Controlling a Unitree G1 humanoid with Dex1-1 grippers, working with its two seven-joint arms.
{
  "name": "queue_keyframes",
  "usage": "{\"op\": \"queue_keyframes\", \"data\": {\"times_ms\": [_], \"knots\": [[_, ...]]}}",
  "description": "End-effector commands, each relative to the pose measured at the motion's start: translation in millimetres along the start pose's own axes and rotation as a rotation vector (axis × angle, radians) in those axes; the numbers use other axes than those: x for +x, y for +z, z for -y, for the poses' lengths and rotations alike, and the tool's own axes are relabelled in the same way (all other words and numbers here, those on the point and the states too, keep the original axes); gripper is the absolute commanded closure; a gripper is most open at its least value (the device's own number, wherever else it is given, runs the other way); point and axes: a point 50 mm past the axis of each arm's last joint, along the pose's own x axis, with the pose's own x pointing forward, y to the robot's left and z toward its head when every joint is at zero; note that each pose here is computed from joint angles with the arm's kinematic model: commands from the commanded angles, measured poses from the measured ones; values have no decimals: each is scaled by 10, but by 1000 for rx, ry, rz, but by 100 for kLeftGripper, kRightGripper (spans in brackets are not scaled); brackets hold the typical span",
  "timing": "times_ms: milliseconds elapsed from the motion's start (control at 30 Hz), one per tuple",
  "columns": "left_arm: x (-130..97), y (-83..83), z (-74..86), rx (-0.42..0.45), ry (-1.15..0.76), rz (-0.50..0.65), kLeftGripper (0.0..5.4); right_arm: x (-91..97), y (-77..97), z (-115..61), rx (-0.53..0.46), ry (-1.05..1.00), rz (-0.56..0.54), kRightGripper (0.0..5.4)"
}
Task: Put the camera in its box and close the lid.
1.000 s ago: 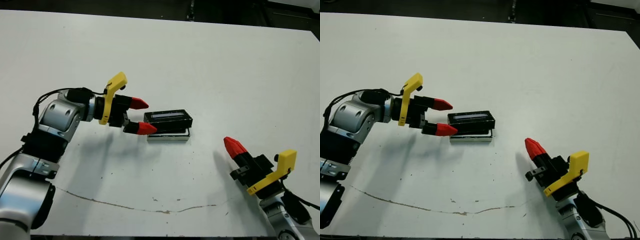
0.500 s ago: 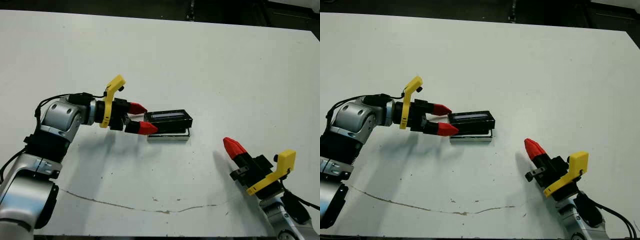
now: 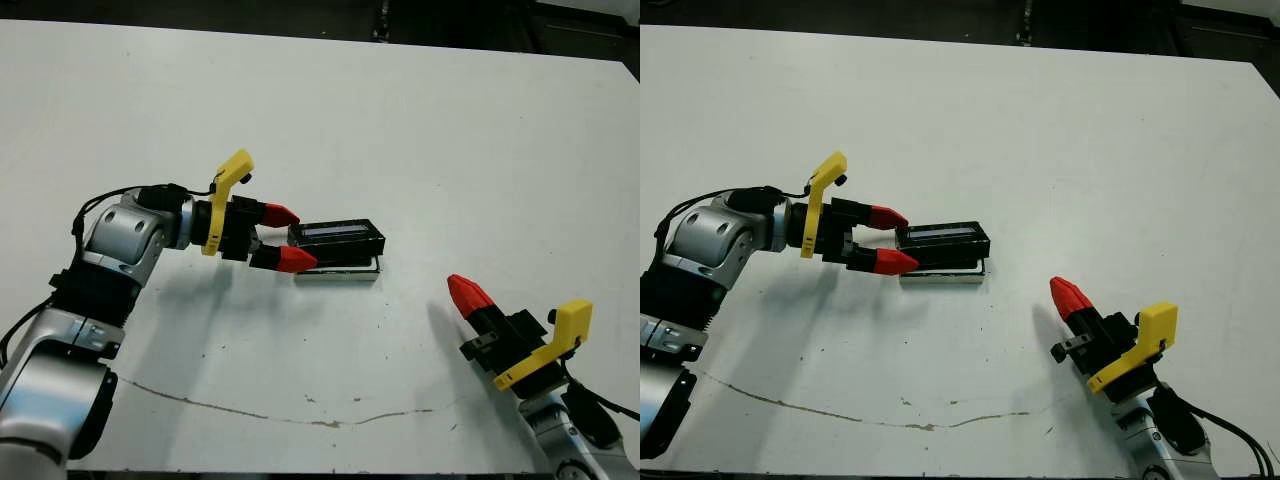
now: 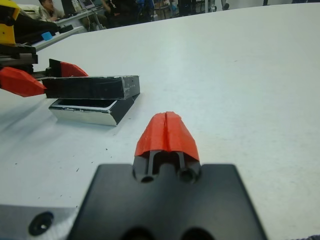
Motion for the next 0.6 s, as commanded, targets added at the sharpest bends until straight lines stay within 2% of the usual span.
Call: {"op": "queue_keyframes", "data": {"times_ms": [33,300,600], "knots": [[4,-52,14,-27,8,4,95,-33,-4,35,-13,-16,-1,540],[9,-60,34,-29,14,4,216,-35,-1,40,-14,-19,-12,540],[14,-55,46,-11,14,14,223,-32,-3,38,-11,-16,-3,540]]}}
